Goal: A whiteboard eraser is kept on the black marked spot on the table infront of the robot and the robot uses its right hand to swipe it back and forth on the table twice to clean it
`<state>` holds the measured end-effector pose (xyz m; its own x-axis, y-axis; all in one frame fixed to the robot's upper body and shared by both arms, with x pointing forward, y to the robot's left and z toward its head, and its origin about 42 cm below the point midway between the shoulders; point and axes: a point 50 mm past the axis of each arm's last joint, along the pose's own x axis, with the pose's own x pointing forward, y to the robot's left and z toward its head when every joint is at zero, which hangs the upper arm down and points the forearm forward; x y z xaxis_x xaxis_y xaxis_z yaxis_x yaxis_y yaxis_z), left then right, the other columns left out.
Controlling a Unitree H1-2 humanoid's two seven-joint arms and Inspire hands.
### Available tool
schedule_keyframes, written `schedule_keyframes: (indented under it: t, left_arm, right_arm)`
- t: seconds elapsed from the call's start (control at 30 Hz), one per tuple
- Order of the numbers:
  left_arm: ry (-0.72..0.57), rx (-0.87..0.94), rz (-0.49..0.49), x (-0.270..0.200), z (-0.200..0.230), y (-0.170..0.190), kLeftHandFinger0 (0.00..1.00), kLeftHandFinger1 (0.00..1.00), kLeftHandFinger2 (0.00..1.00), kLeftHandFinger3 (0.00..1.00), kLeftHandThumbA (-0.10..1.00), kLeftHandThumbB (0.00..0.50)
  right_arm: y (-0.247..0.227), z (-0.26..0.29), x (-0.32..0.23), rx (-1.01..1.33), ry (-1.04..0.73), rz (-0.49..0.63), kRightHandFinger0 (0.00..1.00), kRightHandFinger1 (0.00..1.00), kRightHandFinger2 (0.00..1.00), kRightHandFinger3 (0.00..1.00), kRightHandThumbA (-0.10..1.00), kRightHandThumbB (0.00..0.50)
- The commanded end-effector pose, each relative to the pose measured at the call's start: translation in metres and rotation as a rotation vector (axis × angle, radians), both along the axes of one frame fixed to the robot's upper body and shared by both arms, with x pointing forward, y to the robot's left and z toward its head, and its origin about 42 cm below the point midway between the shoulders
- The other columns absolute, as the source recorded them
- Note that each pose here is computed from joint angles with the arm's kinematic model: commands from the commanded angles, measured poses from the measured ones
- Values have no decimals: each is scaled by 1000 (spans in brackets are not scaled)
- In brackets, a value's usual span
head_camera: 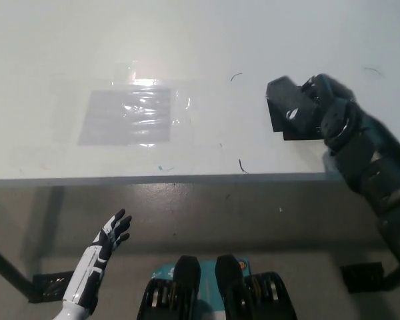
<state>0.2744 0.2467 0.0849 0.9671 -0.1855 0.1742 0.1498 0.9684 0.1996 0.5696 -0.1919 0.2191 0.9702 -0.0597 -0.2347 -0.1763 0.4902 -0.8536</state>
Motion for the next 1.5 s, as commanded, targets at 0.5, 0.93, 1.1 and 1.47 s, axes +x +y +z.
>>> schedule_keyframes:
  t: [0.5, 0.93, 1.1, 1.47]
  left_arm:
    - [-70, 14, -20, 6, 14, 4, 1000, 1000, 1000, 1000, 1000, 420]
    - [-84, 12, -19, 8, 16, 3, 1000, 1000, 1000, 1000, 1000, 395]
    - [-86, 13, -20, 10, 17, 6, 1000, 1000, 1000, 1000, 1000, 410]
    - [-90, 23, -23, 12, 20, 7, 1000, 1000, 1000, 1000, 1000, 424]
  right_arm:
    - [64, -64, -35, -24, 63, 148, 349, 426, 489, 778, 730, 197]
    - [222, -39, -73, 131, -35, 442, 25, 205, 295, 214, 825, 229]
    - [234, -31, -75, 145, -44, 459, 40, 305, 505, 203, 786, 196]
    - [172, -52, -58, 80, -22, 372, 59, 349, 568, 257, 682, 156]
